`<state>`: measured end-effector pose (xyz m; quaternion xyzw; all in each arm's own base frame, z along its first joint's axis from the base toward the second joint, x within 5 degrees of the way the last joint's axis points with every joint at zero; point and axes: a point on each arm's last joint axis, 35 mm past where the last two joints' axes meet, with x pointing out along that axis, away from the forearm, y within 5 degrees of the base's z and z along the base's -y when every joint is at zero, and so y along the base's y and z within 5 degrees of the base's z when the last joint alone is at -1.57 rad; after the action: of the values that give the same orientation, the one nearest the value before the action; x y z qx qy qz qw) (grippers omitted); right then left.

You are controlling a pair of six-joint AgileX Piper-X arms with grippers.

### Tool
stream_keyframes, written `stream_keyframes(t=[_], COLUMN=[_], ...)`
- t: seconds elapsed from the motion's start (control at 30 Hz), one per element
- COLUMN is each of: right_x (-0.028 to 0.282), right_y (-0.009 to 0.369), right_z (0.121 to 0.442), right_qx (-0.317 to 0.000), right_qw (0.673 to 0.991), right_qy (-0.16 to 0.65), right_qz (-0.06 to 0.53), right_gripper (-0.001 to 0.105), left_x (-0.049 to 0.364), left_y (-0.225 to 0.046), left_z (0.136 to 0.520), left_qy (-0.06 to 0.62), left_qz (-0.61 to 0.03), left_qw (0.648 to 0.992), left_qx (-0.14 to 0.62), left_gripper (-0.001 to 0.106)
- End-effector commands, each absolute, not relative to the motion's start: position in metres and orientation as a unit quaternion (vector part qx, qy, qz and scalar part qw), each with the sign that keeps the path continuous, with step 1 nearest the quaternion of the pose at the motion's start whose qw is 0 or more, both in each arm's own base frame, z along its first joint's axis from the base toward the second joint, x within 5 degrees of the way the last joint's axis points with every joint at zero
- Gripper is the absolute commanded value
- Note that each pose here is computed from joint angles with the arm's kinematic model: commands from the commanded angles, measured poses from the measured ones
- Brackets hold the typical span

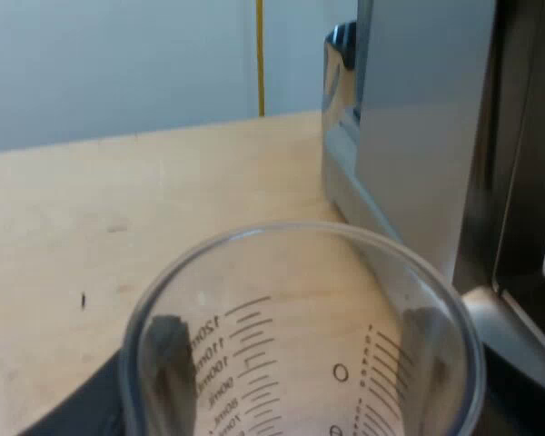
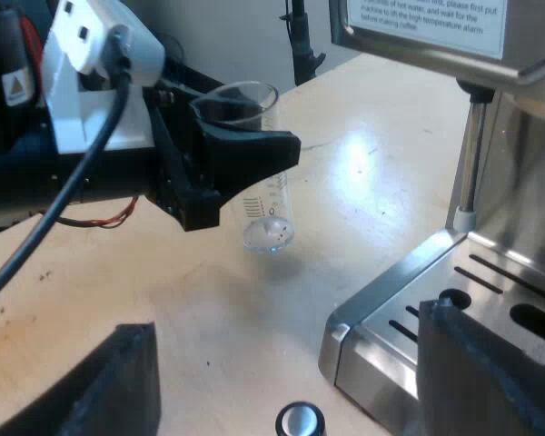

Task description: Pour the beans into the coffee machine

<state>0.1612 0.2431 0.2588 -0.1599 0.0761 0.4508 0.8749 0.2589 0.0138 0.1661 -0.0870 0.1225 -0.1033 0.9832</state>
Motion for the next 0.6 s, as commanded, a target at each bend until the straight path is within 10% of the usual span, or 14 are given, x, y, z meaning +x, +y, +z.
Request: stream_keyframes(t=[0.03, 0.6], right_x=[0.163, 0.168], right_y=[0.246, 0.252], right_z=[0.255, 0.228], right_qx=[-0.163, -0.174], right_qw=[0.874, 0.873], right_qy=[0.078, 0.121], right_qz=[0.451, 0.440], right_gripper=[0.062, 0.062], left_x=[0.262, 0.270], left_y=[0.014, 0.013], left_z=[0.160, 0.126], left_qy=[0.121, 0.138], left_qz=[-0.104, -0.134], left_qw=[0.983, 0.976], left_qx=[-0.091, -0.099], left_gripper=[0.031, 0.031])
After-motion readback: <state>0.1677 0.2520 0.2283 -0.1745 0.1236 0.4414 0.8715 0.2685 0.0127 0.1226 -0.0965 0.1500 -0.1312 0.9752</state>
